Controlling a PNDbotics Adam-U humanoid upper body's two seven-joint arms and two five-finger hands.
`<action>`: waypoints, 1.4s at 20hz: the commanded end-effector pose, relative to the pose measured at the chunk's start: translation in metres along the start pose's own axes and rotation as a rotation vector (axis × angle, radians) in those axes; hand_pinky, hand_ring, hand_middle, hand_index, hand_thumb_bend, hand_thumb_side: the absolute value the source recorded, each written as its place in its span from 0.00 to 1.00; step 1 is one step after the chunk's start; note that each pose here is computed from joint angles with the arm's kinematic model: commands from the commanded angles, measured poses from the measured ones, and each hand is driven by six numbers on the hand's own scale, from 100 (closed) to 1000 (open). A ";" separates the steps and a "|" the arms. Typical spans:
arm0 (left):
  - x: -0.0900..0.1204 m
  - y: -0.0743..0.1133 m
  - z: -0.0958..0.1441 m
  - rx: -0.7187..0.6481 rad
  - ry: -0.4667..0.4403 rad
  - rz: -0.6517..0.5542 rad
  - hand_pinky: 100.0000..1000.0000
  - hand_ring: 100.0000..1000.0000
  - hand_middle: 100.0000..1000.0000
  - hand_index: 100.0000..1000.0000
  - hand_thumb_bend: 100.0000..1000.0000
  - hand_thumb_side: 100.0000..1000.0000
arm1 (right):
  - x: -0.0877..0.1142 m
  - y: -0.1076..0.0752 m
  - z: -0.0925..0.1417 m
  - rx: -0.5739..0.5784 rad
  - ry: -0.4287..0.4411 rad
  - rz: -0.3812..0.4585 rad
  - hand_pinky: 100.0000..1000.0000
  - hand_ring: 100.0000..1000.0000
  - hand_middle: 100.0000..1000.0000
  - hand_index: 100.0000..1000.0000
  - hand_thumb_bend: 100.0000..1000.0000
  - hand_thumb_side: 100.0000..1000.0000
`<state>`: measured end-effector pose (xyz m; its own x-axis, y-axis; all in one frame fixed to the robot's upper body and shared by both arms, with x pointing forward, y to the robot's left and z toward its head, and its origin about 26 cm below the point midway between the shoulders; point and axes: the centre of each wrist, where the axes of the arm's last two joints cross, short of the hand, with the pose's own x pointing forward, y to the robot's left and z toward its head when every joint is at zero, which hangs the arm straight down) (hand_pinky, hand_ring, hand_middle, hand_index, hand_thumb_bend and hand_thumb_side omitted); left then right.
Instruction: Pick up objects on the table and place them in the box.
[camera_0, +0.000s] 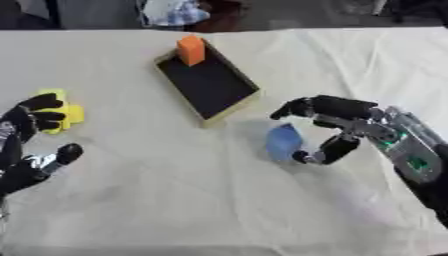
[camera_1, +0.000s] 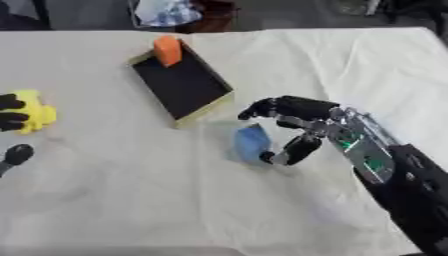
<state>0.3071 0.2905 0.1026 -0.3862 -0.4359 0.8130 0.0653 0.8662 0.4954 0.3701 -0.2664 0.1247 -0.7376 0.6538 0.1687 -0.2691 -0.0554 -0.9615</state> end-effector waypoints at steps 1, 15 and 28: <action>0.004 0.006 -0.002 -0.004 -0.017 -0.017 0.75 0.72 0.73 0.86 0.93 0.54 | -0.002 -0.008 0.001 0.001 0.007 0.046 0.81 0.84 0.80 0.87 0.25 0.02; 0.004 0.005 -0.002 -0.008 -0.017 -0.015 0.75 0.72 0.73 0.86 0.92 0.54 | -0.004 -0.002 -0.007 0.030 0.015 0.063 0.82 0.84 0.81 0.85 0.25 0.02; 0.004 0.004 -0.002 -0.012 -0.017 -0.013 0.75 0.72 0.73 0.86 0.92 0.54 | -0.013 0.007 -0.013 0.036 0.042 0.049 0.81 0.83 0.79 0.79 0.24 0.01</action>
<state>0.3074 0.2907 0.1013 -0.3824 -0.4360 0.8147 0.0740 0.8644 0.4973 0.3830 -0.2613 0.1078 -0.7308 0.6695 0.1330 -0.2726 -0.1076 -0.9561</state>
